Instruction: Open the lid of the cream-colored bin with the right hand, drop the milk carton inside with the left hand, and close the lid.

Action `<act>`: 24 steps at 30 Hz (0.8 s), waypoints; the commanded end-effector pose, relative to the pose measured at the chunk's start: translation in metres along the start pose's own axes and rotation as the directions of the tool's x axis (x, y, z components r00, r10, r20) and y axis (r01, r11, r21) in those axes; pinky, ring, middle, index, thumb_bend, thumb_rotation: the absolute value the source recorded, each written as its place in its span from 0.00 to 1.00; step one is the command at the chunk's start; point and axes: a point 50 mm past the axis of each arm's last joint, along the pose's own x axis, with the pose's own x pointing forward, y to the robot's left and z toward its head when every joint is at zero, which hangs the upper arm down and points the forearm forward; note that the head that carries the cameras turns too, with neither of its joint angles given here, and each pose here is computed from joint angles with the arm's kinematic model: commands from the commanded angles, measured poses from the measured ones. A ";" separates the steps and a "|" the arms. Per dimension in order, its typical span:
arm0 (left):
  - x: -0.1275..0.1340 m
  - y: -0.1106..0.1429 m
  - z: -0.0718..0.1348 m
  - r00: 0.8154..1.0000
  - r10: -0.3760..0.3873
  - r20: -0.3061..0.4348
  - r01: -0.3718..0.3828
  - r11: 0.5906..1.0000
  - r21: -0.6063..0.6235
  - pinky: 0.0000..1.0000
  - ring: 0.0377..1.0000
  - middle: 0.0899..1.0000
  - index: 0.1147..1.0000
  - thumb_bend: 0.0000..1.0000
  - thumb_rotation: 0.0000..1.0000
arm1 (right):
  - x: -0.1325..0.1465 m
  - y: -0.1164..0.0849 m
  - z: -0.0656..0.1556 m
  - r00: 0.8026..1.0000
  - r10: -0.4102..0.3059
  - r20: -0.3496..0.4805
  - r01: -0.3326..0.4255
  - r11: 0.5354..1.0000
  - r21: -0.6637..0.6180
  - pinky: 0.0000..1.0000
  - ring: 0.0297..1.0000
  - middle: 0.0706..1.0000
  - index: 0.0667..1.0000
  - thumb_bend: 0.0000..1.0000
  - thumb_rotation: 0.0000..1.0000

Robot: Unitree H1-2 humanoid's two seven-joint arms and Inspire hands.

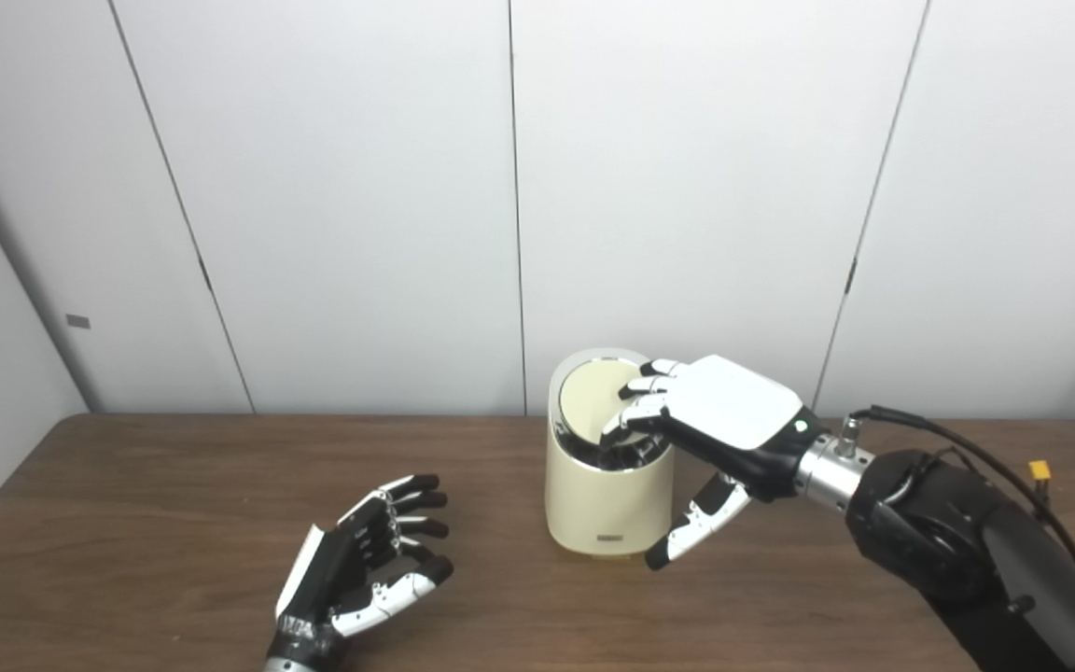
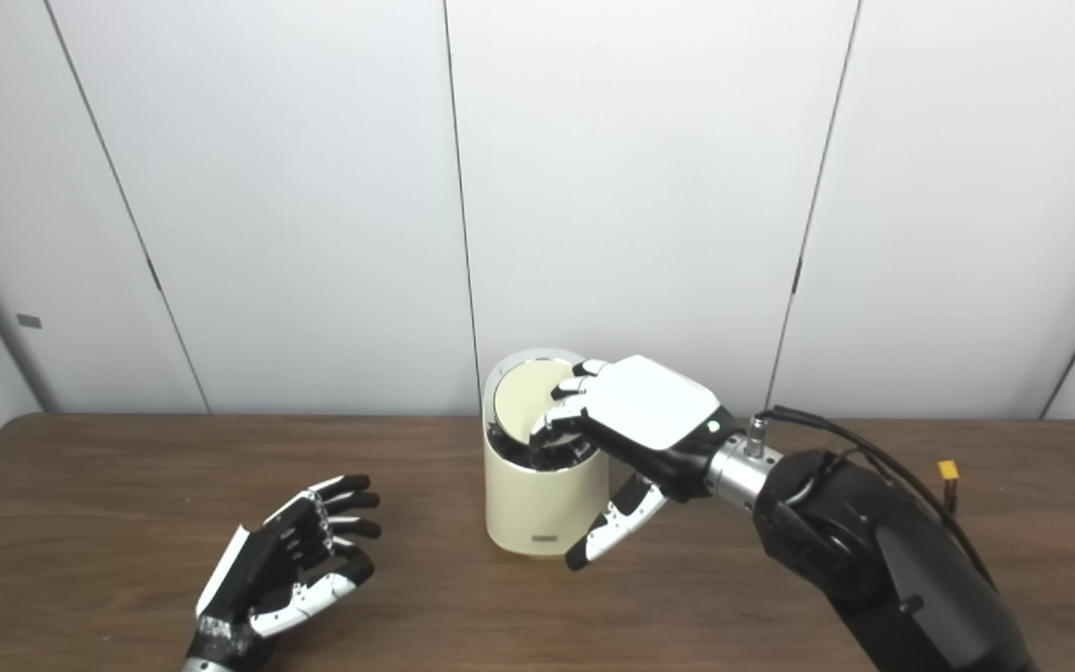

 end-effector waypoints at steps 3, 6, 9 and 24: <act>0.003 0.001 0.008 0.999 0.003 0.039 -0.003 1.000 0.001 0.53 0.65 0.73 0.79 0.76 0.28 | -0.002 -0.030 -0.003 0.992 -0.126 -0.027 0.127 0.991 0.036 0.99 0.89 0.71 0.73 0.77 0.63; 0.003 0.001 0.008 0.999 0.002 0.040 -0.001 1.000 -0.007 0.54 0.65 0.74 0.79 0.77 0.28 | -0.007 -0.039 -0.003 0.986 -0.155 -0.055 0.160 0.982 0.096 0.96 0.91 0.71 0.74 0.76 0.62; 0.003 0.001 0.008 0.999 0.001 0.040 -0.001 1.000 -0.003 0.54 0.65 0.74 0.79 0.76 0.28 | -0.013 -0.043 -0.005 0.981 -0.181 -0.063 0.186 0.978 0.096 0.94 0.91 0.72 0.74 0.77 0.66; 0.007 0.003 0.013 0.998 -0.005 0.070 0.005 1.000 -0.006 0.55 0.65 0.73 0.78 0.77 0.25 | -0.067 0.019 -0.020 0.896 -0.185 -0.403 0.400 0.731 0.553 0.58 0.75 0.82 0.85 0.77 0.32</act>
